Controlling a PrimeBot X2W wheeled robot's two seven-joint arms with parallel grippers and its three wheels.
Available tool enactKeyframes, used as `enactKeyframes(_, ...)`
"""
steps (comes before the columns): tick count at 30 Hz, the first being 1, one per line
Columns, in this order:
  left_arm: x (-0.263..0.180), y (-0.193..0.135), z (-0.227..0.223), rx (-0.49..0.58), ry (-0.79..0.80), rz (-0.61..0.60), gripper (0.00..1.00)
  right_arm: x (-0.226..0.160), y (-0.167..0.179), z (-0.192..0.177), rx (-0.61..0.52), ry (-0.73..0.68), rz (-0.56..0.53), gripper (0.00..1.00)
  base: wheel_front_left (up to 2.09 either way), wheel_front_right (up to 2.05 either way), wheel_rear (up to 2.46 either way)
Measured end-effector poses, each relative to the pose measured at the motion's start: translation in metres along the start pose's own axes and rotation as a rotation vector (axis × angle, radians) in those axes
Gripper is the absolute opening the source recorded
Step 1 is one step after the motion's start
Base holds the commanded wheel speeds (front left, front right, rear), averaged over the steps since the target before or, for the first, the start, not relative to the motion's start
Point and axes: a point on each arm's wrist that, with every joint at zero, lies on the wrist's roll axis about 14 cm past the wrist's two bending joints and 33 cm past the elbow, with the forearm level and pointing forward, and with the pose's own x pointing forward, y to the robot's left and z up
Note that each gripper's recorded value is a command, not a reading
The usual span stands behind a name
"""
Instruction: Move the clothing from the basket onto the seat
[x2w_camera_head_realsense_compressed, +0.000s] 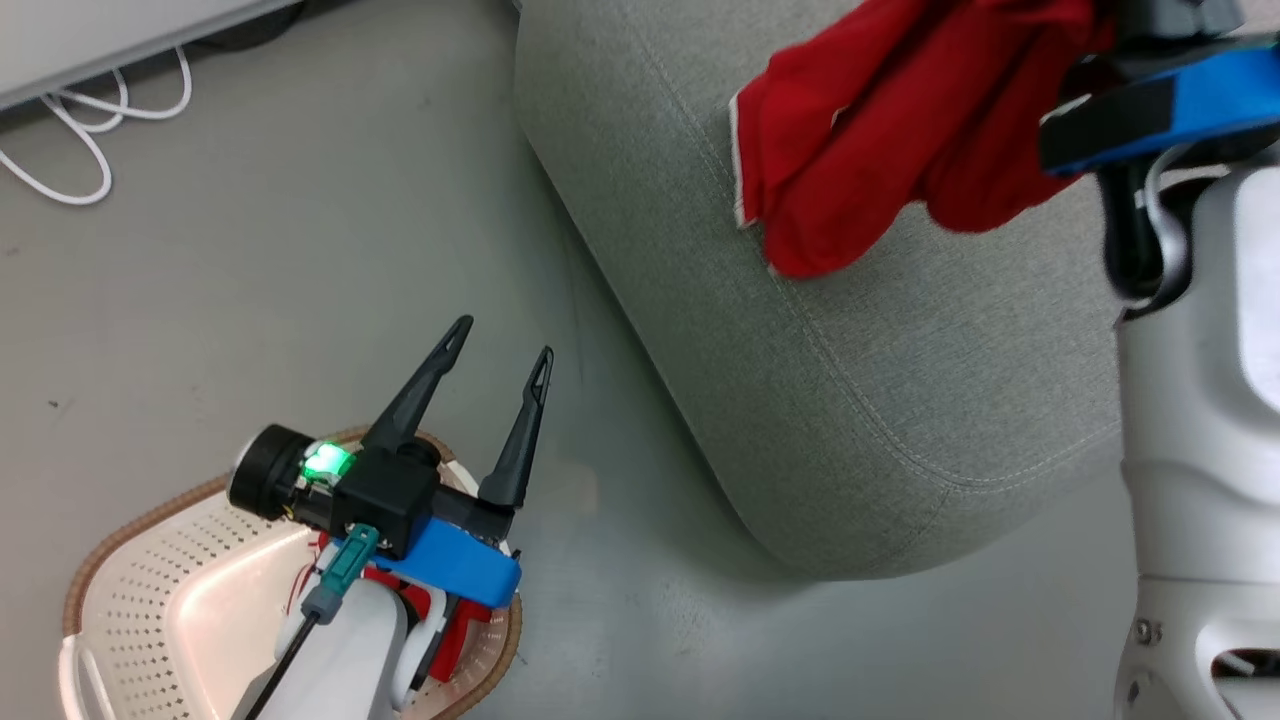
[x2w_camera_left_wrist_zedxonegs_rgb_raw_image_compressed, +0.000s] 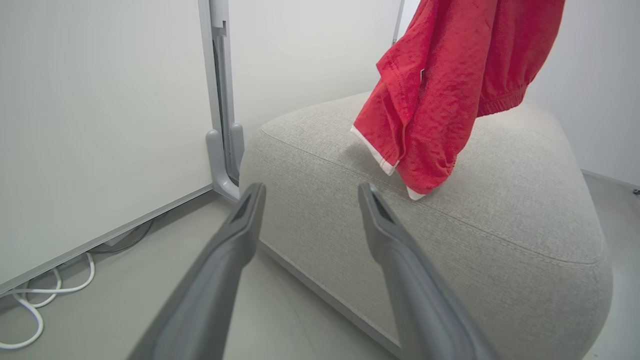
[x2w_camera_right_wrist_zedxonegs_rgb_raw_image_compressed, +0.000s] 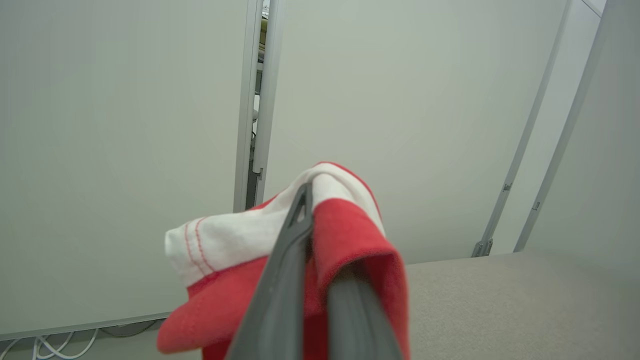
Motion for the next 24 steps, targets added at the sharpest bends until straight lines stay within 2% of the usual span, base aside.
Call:
enactKeyframes(9, 0.01, 0.029, -0.015, -0.001, -0.008, 0.003, 1.0, 0.046, -0.049, 0.006, -0.058, -0.038, -0.15, 0.0, 0.0, 0.0, 0.0)
enactKeyframes(12, 0.012, 0.041, -0.017, -0.004, -0.017, 0.016, 1.0, 0.053, -0.064, -0.003, -0.071, -0.021, -0.192, 0.0, 0.0, 0.0, 0.0)
enactKeyframes(17, 0.012, 0.051, -0.028, -0.011, -0.004, 0.024, 1.0, 0.051, -0.072, -0.051, -0.083, 0.087, -0.223, 0.0, 0.0, 0.0, 0.0)
enactKeyframes(24, 0.007, 0.06, -0.037, -0.006, 0.017, 0.034, 1.0, 0.017, -0.076, -0.137, -0.057, 0.301, -0.265, 0.0, 0.0, 0.0, 0.0)
